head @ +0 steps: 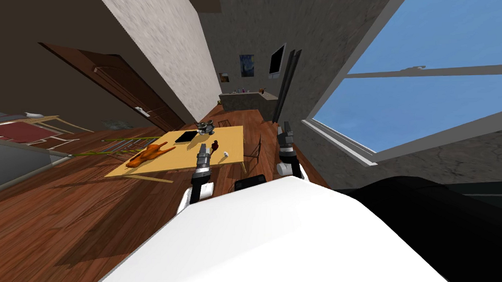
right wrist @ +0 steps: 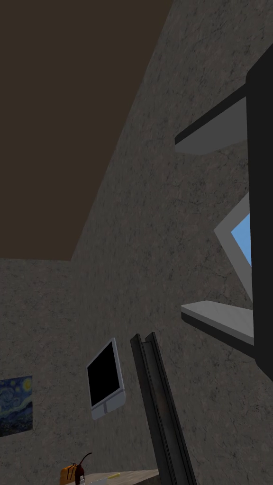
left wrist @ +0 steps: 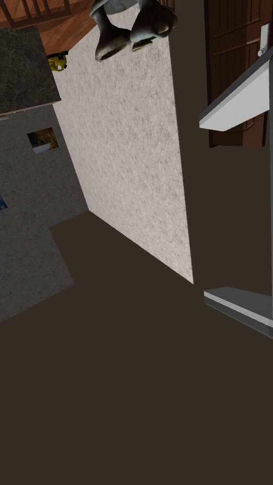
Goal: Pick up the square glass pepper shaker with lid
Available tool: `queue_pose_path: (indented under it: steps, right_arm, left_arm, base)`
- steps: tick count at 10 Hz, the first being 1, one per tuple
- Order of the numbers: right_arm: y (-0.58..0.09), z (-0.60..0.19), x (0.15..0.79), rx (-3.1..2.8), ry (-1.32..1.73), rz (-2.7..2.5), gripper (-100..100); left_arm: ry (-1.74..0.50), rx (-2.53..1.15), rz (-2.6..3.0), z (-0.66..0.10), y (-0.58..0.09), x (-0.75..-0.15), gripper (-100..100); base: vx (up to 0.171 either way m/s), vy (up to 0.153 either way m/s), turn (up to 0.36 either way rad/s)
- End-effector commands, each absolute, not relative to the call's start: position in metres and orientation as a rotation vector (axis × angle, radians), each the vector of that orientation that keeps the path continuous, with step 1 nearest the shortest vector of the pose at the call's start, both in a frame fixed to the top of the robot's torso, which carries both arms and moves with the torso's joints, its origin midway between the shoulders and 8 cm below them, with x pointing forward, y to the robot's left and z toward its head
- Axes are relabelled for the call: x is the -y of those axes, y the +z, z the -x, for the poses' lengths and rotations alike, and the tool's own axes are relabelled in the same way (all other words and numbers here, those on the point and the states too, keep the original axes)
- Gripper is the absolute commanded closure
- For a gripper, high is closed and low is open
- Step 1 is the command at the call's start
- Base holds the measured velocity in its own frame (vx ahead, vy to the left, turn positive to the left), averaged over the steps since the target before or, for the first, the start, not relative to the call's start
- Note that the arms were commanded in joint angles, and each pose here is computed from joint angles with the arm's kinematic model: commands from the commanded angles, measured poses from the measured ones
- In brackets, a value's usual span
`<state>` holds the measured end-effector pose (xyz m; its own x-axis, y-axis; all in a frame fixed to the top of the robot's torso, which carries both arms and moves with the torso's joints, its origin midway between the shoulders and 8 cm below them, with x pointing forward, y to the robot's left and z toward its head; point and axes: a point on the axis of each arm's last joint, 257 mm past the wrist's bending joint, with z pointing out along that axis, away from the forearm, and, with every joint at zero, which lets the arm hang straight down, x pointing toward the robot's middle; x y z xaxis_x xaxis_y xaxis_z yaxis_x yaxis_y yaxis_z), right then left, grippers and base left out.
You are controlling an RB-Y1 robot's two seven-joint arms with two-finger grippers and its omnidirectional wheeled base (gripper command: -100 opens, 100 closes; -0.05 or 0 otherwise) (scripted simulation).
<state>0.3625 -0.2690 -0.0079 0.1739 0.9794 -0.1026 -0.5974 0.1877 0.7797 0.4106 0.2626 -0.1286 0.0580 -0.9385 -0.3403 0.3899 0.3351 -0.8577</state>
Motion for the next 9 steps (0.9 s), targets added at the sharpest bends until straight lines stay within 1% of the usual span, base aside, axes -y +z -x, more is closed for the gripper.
queue_pose_path:
  steps: [1,6,9]
  right_arm:
    - [-0.008,-0.363,0.269,-0.700,1.247,-0.675,0]
    - [-0.008,-0.363,0.269,-0.700,1.247,-0.675,0]
    - [-0.008,-0.363,0.269,-0.700,1.247,-0.675,0]
  left_arm:
    - [-1.081,-1.123,0.668,-0.418,-0.152,-0.265,-100]
    - [-1.004,-1.222,0.686,-0.429,-0.193,-0.271,-100]
    - [-0.895,-1.354,0.688,-0.443,-0.242,-0.278,-100]
  base:
    - [-0.003,0.012,-0.011]
    - [-0.002,0.010,-0.015]
    - [-0.002,0.015,-0.043]
